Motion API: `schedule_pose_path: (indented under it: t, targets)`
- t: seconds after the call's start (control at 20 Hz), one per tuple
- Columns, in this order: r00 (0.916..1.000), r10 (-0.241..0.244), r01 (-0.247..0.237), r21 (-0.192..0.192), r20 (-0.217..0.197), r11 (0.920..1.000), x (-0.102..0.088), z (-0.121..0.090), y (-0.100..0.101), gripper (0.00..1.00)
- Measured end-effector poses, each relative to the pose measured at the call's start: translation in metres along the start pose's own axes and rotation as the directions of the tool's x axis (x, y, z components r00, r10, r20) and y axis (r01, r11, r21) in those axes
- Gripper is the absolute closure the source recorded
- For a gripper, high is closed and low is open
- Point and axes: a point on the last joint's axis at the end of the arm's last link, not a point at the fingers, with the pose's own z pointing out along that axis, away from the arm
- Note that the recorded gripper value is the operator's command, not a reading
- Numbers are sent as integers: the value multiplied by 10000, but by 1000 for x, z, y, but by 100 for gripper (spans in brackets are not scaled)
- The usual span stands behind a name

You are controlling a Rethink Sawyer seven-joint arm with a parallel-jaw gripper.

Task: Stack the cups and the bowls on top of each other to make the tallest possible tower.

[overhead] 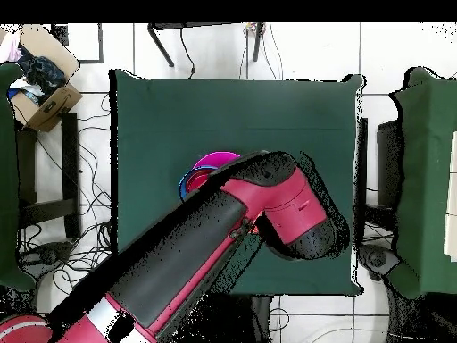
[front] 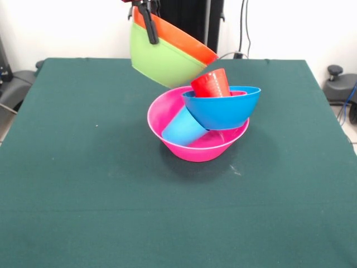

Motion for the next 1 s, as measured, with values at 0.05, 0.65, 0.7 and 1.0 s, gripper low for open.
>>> schedule_pose_path:
  t: [0.05,0.65,0.7,1.0]
  targets:
    - [10000,20,-20,39,24,10000,0,0,0,100]
    - [9970,543,-573,556,551,9968,0,7,-7,100]
    - [9968,563,-596,564,575,9966,0,8,-7,100]
    - [9952,682,-727,628,708,9954,0,10,-8,100]
